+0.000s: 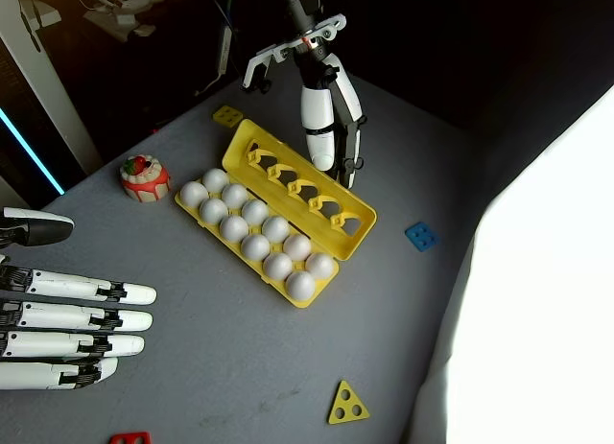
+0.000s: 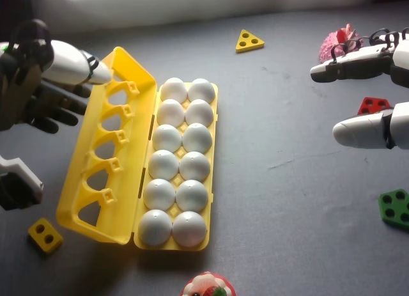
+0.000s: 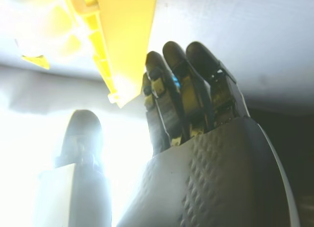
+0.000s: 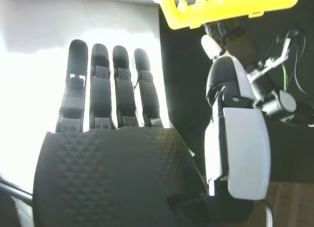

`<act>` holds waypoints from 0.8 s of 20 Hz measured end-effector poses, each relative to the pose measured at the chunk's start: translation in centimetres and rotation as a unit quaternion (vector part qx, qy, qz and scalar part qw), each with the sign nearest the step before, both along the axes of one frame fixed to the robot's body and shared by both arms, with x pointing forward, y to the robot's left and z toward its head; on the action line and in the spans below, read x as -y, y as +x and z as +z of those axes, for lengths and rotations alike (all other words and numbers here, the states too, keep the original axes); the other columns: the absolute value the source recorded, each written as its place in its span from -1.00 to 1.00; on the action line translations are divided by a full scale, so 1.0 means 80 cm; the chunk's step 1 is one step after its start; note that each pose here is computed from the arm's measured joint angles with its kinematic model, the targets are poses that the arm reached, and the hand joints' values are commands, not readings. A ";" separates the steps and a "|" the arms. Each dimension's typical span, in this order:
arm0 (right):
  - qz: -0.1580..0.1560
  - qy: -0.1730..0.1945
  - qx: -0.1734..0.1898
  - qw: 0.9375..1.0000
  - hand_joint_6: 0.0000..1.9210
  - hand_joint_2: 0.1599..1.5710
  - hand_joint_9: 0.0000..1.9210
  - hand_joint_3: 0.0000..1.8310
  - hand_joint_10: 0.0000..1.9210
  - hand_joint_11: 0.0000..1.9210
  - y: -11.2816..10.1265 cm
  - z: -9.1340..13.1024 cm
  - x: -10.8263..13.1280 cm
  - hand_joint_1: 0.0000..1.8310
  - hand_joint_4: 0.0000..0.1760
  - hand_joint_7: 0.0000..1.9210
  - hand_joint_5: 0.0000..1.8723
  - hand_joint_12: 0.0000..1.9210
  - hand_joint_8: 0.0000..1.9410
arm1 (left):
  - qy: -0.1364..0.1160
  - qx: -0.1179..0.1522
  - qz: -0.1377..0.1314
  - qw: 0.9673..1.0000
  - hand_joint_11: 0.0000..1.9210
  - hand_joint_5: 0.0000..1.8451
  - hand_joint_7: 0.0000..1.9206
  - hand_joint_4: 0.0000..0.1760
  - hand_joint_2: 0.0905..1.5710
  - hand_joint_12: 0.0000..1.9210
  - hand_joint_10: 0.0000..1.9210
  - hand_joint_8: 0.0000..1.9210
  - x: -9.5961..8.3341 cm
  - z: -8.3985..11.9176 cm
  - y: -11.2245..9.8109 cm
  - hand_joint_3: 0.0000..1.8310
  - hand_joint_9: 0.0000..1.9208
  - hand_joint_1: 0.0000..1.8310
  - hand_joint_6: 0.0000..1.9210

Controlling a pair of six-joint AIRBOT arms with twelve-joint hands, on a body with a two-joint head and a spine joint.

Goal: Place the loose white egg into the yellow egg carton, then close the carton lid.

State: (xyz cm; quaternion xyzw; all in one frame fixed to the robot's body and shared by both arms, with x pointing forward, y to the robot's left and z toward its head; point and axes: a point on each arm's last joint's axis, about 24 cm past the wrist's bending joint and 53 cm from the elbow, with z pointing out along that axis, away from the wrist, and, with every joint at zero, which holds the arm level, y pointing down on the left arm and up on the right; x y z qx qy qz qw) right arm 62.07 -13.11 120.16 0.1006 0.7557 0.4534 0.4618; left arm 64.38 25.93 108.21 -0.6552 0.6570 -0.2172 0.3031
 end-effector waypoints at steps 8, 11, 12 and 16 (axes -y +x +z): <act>0.001 -0.001 0.001 1.000 -1.00 0.39 -0.72 -1.00 -1.00 -1.00 -0.001 0.000 -0.001 -0.57 -1.00 -0.70 -0.64 0.16 -1.00 | 0.012 0.008 -0.046 0.999 -1.00 -0.42 -0.35 -1.00 0.57 0.63 -0.35 -1.00 0.043 0.029 -0.015 -1.00 -0.62 -0.46 -0.99; 0.002 -0.001 0.001 1.000 -1.00 0.40 -0.71 -1.00 -0.99 -1.00 -0.002 0.000 -0.002 -0.56 -1.00 -0.69 -0.65 0.14 -1.00 | 0.023 0.005 -0.073 0.997 -1.00 -0.44 -0.35 -1.00 0.57 0.63 -0.36 -1.00 0.059 0.029 -0.025 -1.00 -0.63 -0.46 -1.00; 0.002 0.000 0.001 1.000 -1.00 0.40 -0.71 -1.00 -0.99 -1.00 -0.002 0.000 -0.002 -0.55 -1.00 -0.69 -0.65 0.14 -1.00 | 0.028 0.004 -0.086 0.996 -1.00 -0.44 -0.35 -1.00 0.57 0.63 -0.35 -1.00 0.064 0.028 -0.028 -1.00 -0.63 -0.45 -1.00; 0.002 0.004 0.007 1.000 -0.99 0.40 -0.71 -1.00 -0.99 -1.00 -0.001 0.005 -0.002 -0.56 -1.00 -0.70 -0.65 0.11 -0.99 | 0.044 0.001 -0.124 0.991 -1.00 -0.44 -0.36 -1.00 0.58 0.63 -0.36 -1.00 0.083 0.028 -0.041 -1.00 -0.64 -0.47 -1.00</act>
